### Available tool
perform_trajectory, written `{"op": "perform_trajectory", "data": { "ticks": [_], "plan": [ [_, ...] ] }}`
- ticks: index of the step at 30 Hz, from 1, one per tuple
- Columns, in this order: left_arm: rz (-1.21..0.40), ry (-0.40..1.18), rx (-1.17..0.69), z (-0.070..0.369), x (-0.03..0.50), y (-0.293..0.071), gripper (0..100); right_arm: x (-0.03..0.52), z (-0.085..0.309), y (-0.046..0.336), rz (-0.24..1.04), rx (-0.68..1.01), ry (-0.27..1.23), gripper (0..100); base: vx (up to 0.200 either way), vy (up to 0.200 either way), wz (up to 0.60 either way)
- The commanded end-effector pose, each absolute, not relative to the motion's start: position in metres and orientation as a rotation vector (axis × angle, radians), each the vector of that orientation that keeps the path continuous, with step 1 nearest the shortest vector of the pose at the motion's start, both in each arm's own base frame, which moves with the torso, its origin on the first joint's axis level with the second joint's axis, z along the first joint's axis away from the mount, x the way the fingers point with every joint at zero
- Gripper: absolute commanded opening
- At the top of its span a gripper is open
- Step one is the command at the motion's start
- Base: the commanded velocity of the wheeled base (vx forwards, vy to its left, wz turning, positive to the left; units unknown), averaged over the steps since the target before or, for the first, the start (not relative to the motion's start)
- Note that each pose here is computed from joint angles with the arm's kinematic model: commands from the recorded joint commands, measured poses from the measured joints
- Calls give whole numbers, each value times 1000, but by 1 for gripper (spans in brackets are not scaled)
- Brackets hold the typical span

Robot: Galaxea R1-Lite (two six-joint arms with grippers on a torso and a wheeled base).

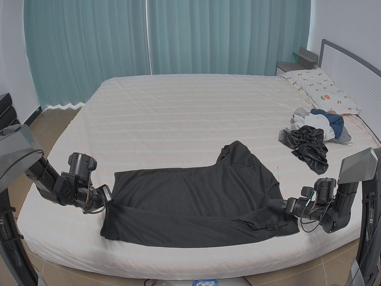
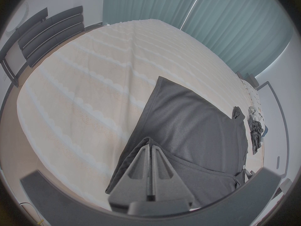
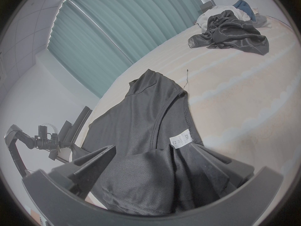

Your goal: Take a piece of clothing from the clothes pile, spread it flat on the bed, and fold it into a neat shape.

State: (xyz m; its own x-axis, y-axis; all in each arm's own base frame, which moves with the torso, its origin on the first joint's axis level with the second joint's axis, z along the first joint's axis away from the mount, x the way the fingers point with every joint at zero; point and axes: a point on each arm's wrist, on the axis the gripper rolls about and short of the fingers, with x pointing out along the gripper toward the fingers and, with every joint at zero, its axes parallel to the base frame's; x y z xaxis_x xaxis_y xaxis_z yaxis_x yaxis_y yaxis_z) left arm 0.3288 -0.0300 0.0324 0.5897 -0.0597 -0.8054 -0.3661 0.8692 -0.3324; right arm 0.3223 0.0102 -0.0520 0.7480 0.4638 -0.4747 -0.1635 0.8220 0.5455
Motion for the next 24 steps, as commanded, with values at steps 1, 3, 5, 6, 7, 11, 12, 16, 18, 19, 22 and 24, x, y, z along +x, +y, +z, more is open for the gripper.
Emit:
{"op": "perform_trajectory", "data": {
  "ticks": [1,3,5,6,7,11,12,16,18,19,22,24],
  "plan": [
    [190,934,-504,32,329,-29,0,322,-53,12,365,501,646,100,0,0,0],
    [188,935,-503,32,329,-30,0,322,-56,14,369,501,654,100,0,0,0],
    [188,935,-503,32,329,-30,0,322,-58,15,372,500,660,100,0,0,0],
    [188,935,-503,32,329,-30,0,323,-59,17,376,499,663,100,0,0,0],
    [189,936,-503,31,329,-30,0,323,-59,18,380,497,663,100,0,0,0],
    [188,935,-503,32,329,-30,0,326,-62,21,387,496,669,100,0,0,0],
    [190,936,-504,31,329,-29,0,326,-62,22,390,495,671,100,0,0,0],
    [189,936,-503,31,329,-30,0,326,-62,21,389,495,669,0,0,0,0],
    [189,938,-503,31,328,-30,0,325,-61,20,384,497,668,0,0,0,0],
    [189,938,-503,31,328,-30,0,325,-61,19,382,499,668,0,0,0,0],
    [187,932,-504,33,328,-30,0,326,-59,18,379,499,661,0,0,0,0],
    [188,930,-505,34,328,-29,0,325,-57,16,376,500,655,0,0,0,0]
  ]
}}
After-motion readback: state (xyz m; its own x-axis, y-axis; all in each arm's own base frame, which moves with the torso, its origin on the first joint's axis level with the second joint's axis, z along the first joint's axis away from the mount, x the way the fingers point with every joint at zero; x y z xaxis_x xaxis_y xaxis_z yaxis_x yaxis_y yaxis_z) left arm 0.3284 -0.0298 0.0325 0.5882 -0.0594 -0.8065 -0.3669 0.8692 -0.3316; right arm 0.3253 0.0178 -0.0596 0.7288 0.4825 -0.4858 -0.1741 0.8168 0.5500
